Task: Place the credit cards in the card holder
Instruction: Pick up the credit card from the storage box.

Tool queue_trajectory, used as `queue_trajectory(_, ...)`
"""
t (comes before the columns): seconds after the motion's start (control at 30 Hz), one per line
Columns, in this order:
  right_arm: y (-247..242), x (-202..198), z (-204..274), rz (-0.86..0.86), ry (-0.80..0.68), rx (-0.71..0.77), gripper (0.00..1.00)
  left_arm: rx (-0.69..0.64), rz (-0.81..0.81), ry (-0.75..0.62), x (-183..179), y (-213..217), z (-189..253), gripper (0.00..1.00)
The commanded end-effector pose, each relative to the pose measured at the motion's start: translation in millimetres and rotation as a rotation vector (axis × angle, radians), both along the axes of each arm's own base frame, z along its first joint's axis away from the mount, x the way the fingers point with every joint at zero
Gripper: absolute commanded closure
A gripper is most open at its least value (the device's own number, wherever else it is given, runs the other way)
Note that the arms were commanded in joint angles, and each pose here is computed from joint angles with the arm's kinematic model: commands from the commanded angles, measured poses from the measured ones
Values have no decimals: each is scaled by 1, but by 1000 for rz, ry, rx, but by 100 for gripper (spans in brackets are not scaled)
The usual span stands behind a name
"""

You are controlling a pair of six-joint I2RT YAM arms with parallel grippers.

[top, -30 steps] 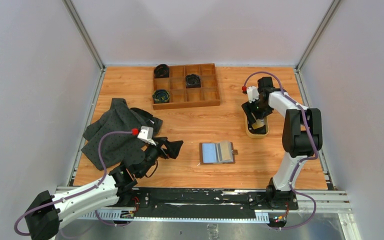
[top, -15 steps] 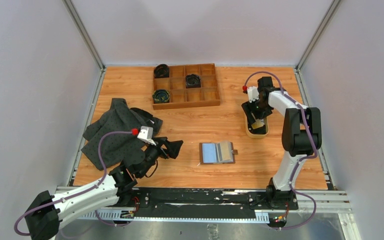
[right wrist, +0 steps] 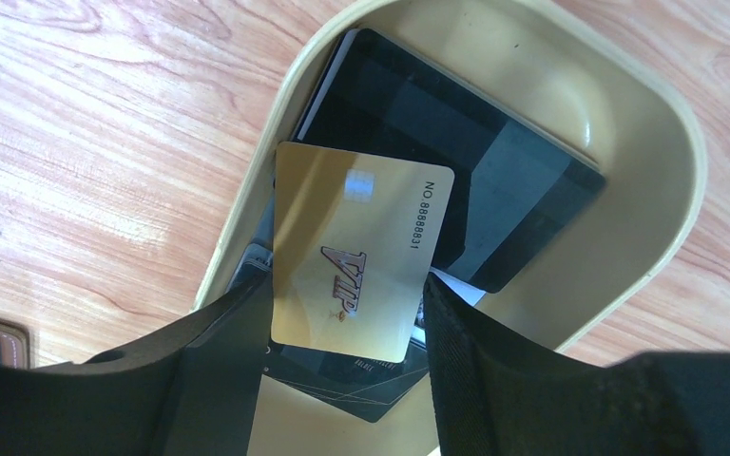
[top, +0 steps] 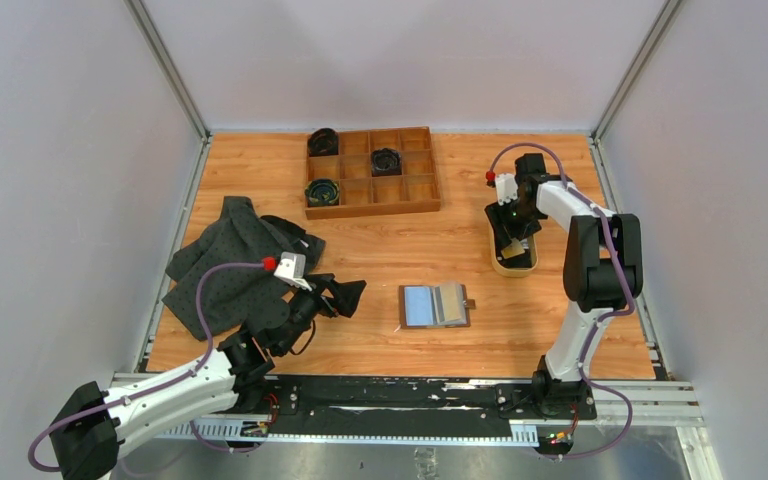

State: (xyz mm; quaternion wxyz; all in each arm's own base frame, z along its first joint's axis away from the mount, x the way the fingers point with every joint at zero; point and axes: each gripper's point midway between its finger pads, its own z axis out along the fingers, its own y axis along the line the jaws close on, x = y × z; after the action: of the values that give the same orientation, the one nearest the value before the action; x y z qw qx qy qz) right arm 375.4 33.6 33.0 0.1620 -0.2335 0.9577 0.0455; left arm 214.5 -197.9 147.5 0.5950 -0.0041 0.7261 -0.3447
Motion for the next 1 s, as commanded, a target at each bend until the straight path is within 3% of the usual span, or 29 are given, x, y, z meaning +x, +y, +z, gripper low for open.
queue_trajectory(0.0,-5,-32,-33,18,157,-40,49,-15,39,-6,4,7,-1,0)
queue_trajectory(0.2,-4,-22,-9,32,59,-30,59,-14,41,-5,4,7,-1,0)
queue_trajectory(0.63,-8,-14,26,23,-65,37,61,-2,7,-18,3,1,5,0)
queue_trajectory(0.97,-14,-12,48,-3,-136,103,62,-43,-145,-22,-7,-30,33,0)
